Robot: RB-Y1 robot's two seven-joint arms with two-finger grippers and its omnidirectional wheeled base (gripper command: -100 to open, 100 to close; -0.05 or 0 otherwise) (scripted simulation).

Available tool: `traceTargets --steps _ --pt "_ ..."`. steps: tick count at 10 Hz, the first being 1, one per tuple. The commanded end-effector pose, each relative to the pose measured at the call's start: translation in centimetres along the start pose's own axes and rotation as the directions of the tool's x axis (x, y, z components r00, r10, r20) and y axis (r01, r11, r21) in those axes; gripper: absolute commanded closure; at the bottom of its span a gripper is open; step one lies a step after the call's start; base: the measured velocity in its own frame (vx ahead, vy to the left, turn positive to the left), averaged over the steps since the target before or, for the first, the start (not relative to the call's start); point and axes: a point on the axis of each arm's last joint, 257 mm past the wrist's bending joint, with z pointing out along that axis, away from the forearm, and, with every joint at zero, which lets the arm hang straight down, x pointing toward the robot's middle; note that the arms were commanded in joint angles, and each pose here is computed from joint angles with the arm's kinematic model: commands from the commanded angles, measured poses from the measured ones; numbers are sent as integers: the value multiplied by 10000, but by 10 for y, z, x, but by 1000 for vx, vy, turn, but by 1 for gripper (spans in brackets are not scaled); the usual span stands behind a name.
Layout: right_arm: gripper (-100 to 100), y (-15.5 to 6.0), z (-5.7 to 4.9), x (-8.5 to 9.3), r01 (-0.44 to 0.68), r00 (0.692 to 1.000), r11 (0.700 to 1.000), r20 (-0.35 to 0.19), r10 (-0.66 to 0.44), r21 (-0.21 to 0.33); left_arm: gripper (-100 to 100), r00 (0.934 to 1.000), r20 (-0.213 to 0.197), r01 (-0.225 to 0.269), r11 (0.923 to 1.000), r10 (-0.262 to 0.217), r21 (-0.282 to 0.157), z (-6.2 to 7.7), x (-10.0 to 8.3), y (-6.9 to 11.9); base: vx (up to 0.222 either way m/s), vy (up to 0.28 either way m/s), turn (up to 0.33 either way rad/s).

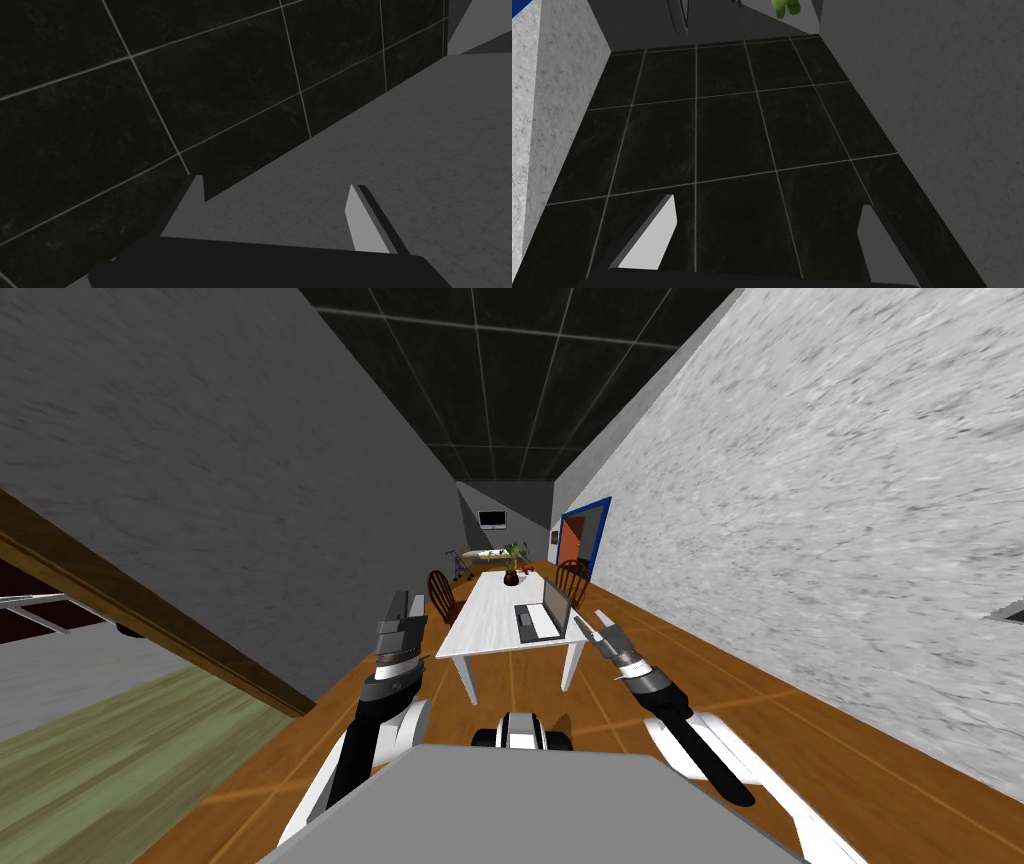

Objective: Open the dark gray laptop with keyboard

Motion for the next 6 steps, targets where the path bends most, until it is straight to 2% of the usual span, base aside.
traceTargets --steps 1,4,6 --pt "-100 -4 -3 11 1575 9858 9867 -527 -1595 -402 0 10000 0 0 10000 0 0 0 0 0 73 12 22" --pt "-100 -12 -7 24 3431 9297 9334 -1040 -3534 -1052 0 10000 0 0 10000 0 0 0 0 0 73 15 20" --pt "-100 -19 -10 33 4627 8664 8725 -1283 -4825 -1568 0 10000 0 0 10000 0 0 0 0 0 83 18 25"
